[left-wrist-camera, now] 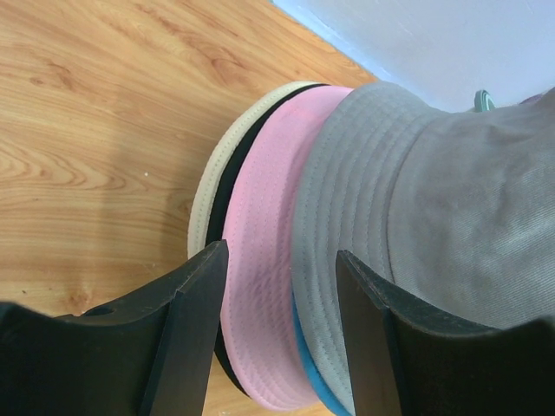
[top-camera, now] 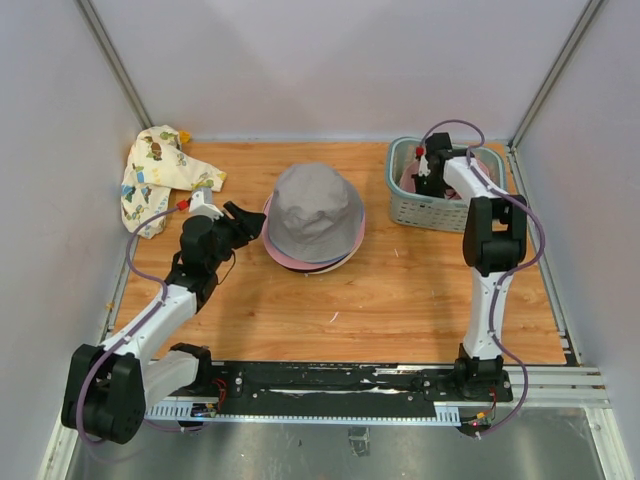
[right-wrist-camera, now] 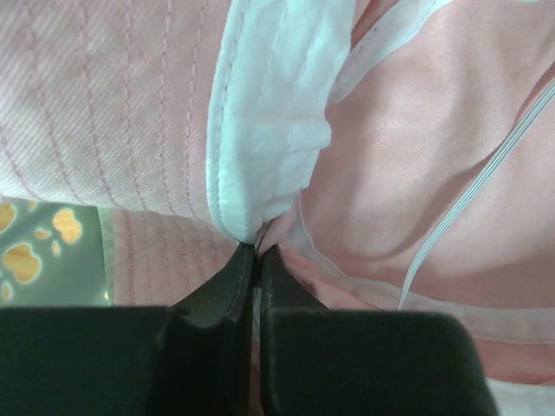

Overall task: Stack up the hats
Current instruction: Pick up the hat from the bin.

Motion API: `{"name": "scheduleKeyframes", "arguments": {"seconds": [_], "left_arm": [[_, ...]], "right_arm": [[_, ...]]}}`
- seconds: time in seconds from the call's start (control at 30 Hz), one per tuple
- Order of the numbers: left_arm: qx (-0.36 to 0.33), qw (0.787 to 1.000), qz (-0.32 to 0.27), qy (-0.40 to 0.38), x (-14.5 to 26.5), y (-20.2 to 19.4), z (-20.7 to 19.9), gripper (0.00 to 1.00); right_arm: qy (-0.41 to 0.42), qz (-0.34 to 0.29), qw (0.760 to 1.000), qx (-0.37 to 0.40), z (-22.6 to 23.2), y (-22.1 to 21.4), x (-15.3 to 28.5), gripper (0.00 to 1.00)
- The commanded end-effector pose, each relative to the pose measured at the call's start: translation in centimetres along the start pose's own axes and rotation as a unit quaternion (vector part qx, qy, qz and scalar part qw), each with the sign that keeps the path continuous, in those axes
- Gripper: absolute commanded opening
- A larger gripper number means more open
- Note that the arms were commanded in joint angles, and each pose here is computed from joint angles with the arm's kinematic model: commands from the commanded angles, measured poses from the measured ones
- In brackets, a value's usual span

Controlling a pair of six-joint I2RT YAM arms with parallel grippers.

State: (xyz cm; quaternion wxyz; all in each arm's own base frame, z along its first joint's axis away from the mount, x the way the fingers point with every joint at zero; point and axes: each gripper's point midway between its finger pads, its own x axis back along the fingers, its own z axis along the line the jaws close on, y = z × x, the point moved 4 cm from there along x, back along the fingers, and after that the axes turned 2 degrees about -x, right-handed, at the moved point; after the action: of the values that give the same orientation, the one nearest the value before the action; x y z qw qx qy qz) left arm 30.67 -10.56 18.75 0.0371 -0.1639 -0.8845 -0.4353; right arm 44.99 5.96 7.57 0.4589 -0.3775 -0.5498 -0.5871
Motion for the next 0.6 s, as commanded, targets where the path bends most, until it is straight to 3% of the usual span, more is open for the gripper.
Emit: {"name": "scheduleKeyframes", "arguments": {"seconds": [0.0,0.27,0.57], "left_arm": [[-0.006,0.999,-0.027,-0.023,0.4,2.0,-1.7,0.57],[-0.007,0.999,-0.047,-0.025,1.3,3.4,-2.4,0.57],[-0.01,0.997,-0.07,-0.043,2.4,5.4,-4.1,0.57]], "right_arm": [[0.04,-0.049,0.998,-0.005,2.1,0.5,4.2,0.01],[0.104,-0.245,0.964,-0.006,5.0,5.0,18.0,0.01],[0.125,-0.329,0.936,-0.008,5.8,4.7,23.7,0.01]]}}
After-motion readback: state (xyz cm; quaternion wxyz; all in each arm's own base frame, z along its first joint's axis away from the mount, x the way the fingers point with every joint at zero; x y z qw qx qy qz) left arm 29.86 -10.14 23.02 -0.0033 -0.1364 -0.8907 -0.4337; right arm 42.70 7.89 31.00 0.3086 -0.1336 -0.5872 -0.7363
